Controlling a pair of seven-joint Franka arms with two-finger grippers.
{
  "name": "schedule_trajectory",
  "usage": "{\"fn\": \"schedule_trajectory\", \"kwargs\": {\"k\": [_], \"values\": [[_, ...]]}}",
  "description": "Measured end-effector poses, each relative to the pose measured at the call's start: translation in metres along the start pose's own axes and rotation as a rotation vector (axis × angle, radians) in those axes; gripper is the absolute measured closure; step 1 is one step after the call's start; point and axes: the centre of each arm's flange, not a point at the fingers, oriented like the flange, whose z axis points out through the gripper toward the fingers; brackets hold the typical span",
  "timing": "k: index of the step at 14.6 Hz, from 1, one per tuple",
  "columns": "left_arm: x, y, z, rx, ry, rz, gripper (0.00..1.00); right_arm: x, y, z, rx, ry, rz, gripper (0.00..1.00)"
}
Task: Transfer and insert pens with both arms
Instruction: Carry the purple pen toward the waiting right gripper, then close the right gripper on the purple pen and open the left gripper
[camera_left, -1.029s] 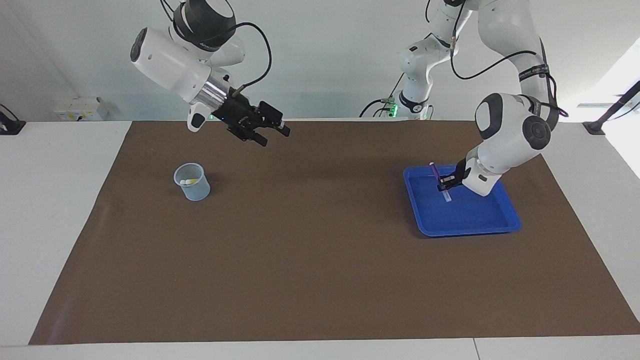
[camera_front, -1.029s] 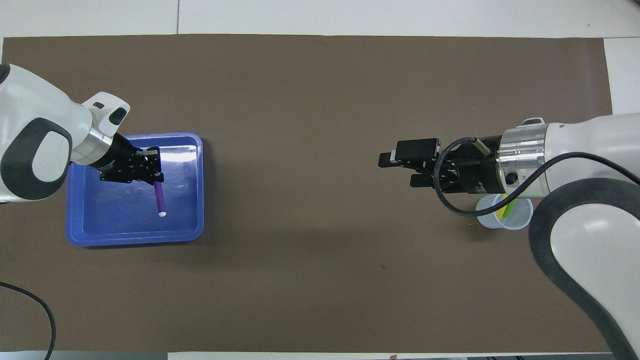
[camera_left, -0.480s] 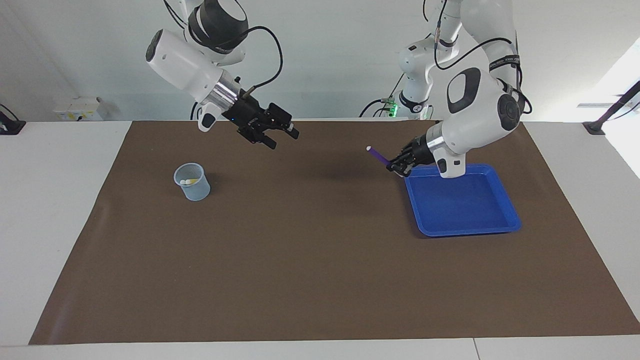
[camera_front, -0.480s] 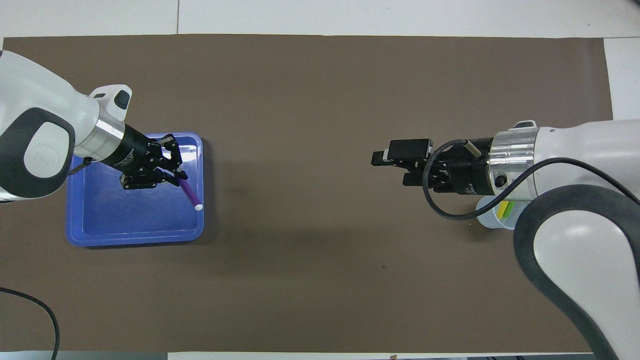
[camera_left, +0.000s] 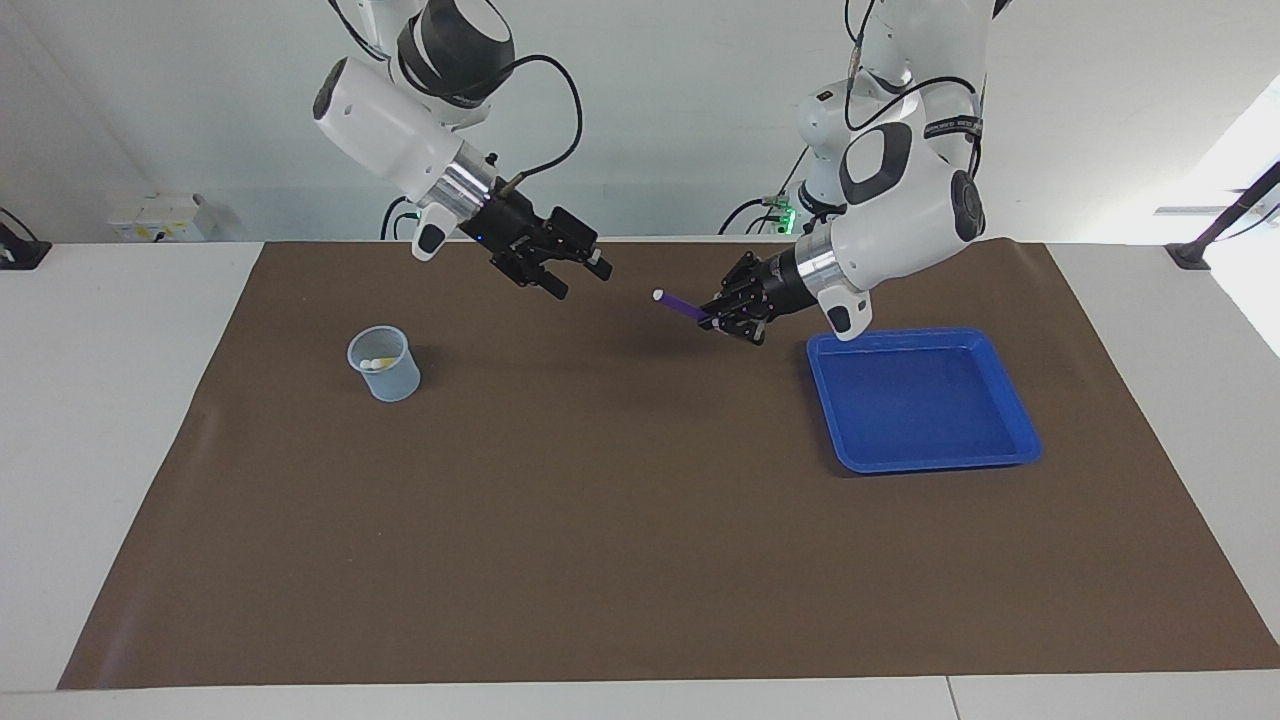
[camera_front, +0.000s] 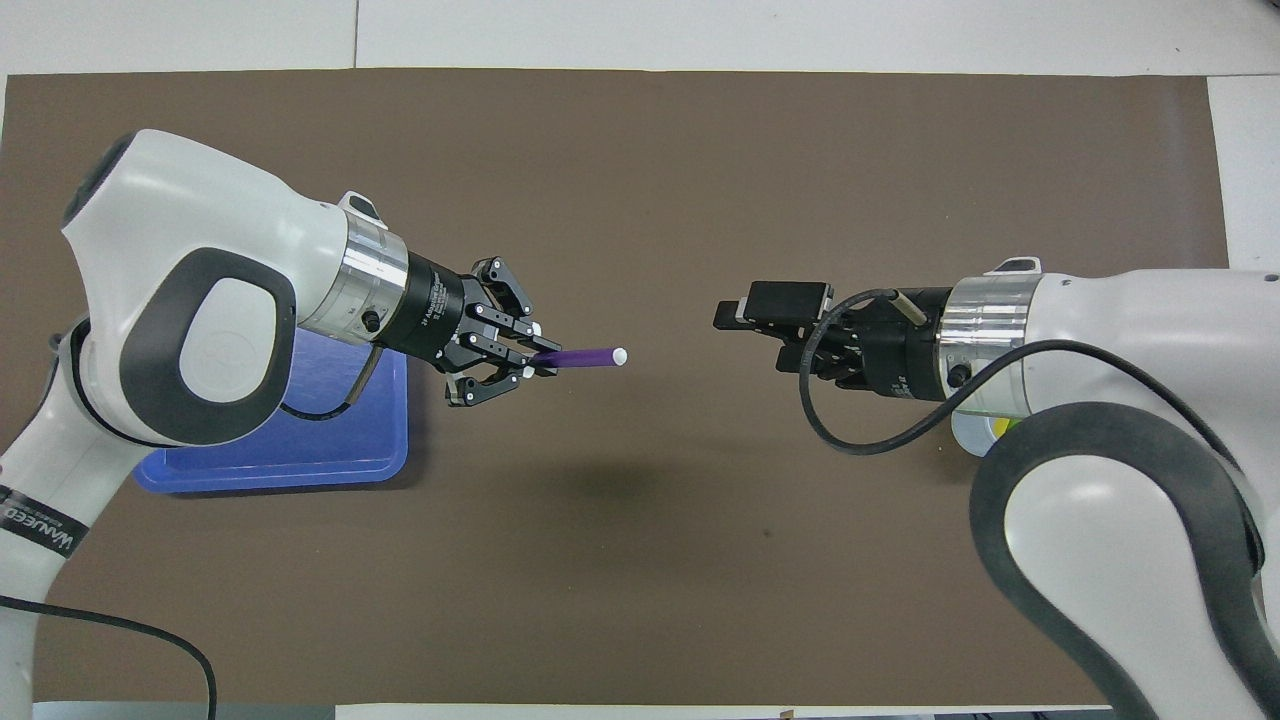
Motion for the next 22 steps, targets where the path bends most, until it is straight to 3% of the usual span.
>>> {"fn": "schedule_trajectory", "kwargs": {"k": [4, 12, 14, 17, 19, 22], "values": [[-0.018, -0.010, 0.025, -0.024, -0.070, -0.026, 0.83, -0.005, -0.004, 0.006, 0.002, 0.010, -0.002, 0.00], [-0.043, -0.031, 0.047, -0.073, -0.113, -0.044, 0.83, -0.019, -0.013, 0.020, 0.009, 0.037, -0.052, 0.06], [-0.044, -0.035, 0.048, -0.090, -0.111, -0.047, 0.83, -0.019, -0.011, 0.022, 0.005, 0.035, -0.059, 0.24], [-0.043, -0.036, 0.048, -0.096, -0.108, -0.050, 0.83, -0.019, -0.010, 0.022, 0.004, 0.035, -0.059, 0.28], [-0.043, -0.035, 0.048, -0.099, -0.108, -0.051, 0.83, -0.018, -0.009, 0.022, 0.004, 0.036, -0.057, 0.41], [-0.043, -0.035, 0.047, -0.102, -0.108, -0.051, 0.83, -0.016, -0.007, 0.021, 0.002, 0.038, -0.054, 0.49]]}}
